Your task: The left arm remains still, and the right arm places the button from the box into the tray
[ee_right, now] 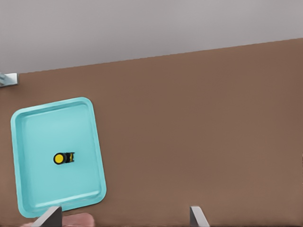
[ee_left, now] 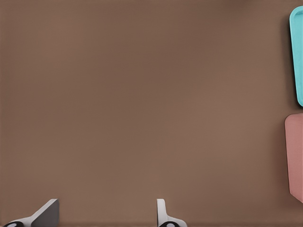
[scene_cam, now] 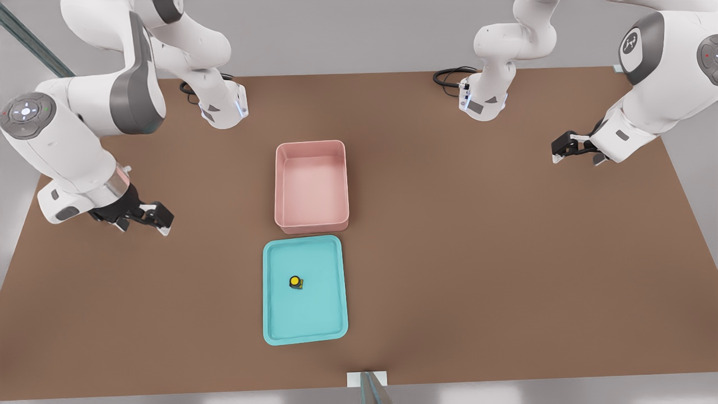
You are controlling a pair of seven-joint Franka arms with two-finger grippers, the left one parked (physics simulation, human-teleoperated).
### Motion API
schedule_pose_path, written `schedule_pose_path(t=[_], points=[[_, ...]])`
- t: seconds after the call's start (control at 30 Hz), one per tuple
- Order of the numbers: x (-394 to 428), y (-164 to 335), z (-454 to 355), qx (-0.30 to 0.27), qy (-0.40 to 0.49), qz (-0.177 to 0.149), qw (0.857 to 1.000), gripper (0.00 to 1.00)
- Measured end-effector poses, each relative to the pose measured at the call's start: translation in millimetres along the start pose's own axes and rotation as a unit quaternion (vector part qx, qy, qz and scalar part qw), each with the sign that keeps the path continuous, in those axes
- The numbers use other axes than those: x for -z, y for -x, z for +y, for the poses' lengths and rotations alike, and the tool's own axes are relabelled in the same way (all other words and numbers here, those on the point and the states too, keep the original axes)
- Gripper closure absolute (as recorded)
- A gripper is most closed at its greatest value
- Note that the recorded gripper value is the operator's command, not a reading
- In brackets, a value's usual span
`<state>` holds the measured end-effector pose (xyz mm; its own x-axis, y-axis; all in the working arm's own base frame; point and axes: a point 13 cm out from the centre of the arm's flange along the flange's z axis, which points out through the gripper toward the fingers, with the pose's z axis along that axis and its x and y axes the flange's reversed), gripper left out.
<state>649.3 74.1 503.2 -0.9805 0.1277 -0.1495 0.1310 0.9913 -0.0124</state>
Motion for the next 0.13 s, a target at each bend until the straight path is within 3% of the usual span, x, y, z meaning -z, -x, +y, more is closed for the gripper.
schedule_pose_path(t=[0.13], points=[[-4.2, -10.8, -3.9, 0.021, -0.003, 0.025, 0.999, 0.00]])
